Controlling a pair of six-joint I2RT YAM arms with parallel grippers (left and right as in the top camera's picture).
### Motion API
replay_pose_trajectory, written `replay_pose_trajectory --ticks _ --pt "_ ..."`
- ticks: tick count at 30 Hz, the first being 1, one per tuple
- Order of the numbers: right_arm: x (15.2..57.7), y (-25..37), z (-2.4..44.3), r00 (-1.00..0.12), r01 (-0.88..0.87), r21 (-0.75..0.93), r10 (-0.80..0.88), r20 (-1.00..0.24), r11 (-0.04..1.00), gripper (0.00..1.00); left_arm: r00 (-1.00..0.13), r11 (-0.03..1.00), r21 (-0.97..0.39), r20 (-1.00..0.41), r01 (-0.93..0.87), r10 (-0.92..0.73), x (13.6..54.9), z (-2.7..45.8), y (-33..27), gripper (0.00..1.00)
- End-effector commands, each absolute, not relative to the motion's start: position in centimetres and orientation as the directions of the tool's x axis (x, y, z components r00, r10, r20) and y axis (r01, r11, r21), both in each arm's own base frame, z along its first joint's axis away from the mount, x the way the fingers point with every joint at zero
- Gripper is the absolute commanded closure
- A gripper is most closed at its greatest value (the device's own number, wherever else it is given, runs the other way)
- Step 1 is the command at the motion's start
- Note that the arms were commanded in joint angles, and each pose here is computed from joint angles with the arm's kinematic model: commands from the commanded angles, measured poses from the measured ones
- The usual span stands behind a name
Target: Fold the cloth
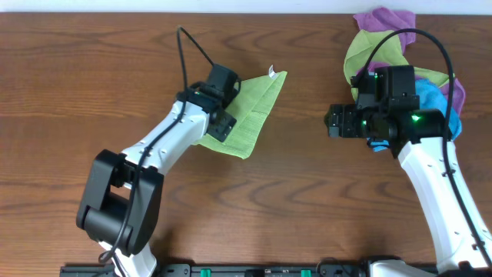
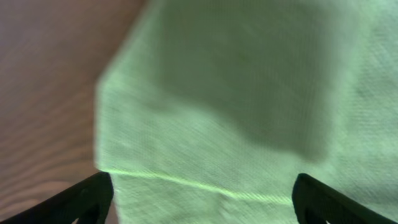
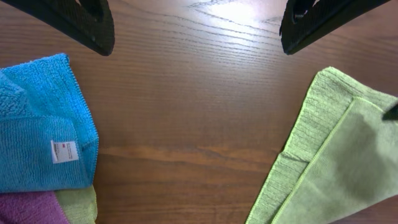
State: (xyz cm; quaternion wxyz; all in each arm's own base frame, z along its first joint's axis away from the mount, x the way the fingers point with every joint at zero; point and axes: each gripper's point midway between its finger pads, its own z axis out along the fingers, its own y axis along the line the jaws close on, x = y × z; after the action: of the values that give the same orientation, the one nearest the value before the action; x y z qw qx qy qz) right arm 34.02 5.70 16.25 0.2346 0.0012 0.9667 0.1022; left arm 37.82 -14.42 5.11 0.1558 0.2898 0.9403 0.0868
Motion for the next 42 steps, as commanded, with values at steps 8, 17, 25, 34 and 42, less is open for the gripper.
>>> replay_pose_trajectory --ticks 8,17,25,34,42 --pt "34.0 5.5 16.2 -0.891 -0.029 0.200 0.065 -0.449 0.979 0.14 -0.794 0.823 0.149 -0.218 0.548 0.568 35.8 4.0 -16.8 0.08" --pt "34.0 5.5 16.2 -0.891 -0.029 0.200 0.065 -0.449 0.979 0.15 -0.803 0.820 0.133 -0.166 0.557 0.572 35.3 1.8 -16.7 0.15" --pt "34.0 5.5 16.2 -0.891 -0.030 0.200 0.065 -0.450 0.979 0.17 -0.816 0.829 0.128 -0.144 0.545 0.559 35.1 0.9 -16.6 0.58" --pt "34.1 5.5 16.2 -0.890 -0.030 0.200 0.065 -0.452 0.979 0.18 -0.815 0.828 0.137 -0.152 0.543 0.559 35.4 0.9 -16.6 0.94" --pt "34.0 5.6 16.1 -0.894 -0.032 0.200 0.062 -0.445 0.979 0.19 -0.802 0.806 0.449 -0.270 0.385 0.533 41.6 5.7 -13.4 0.94"
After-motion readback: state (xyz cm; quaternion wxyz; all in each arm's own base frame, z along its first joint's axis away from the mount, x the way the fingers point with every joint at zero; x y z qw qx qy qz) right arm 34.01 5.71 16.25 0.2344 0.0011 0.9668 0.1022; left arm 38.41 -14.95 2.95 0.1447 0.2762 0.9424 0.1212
